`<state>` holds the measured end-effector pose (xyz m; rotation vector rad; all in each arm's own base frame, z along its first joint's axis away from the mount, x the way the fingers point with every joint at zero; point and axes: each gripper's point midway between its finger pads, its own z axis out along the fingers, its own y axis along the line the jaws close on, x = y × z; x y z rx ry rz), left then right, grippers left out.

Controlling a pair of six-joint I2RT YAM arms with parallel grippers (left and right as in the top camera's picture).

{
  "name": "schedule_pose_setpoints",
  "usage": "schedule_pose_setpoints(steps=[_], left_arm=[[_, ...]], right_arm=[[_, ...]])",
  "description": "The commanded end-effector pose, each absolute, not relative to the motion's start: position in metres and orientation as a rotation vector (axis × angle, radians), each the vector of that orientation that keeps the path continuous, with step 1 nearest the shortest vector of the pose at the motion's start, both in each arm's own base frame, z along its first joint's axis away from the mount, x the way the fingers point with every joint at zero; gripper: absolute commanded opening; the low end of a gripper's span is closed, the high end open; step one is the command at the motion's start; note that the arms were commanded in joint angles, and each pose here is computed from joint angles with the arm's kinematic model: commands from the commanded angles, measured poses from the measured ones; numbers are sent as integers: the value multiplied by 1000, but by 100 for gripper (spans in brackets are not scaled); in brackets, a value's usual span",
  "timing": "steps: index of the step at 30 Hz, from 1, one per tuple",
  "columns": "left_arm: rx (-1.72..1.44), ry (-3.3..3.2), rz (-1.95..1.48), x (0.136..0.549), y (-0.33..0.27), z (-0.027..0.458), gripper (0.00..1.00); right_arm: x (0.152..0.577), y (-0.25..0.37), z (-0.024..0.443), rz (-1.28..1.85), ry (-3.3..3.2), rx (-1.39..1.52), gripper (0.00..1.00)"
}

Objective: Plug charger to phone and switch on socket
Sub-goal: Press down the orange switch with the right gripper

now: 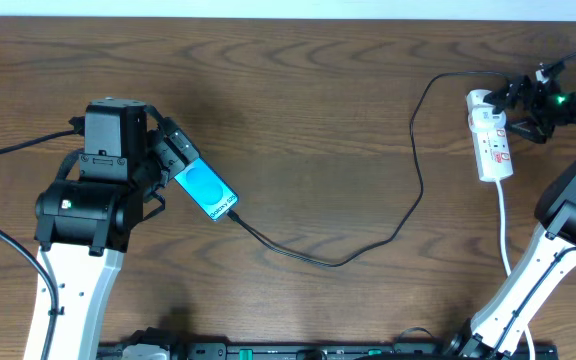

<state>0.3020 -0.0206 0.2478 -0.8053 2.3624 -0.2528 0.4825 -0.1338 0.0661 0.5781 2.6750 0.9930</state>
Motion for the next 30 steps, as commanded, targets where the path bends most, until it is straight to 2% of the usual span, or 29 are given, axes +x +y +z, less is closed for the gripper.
schedule_pose_setpoints(steps=[1,30], left_arm=[[-790,2329,-230,303,-16,260,98],[-791,2328,-231,303,-16,260,98]], right_arm=[[487,-128,62,994,2683,541,99],[479,-127,56,955,2743,584,99]])
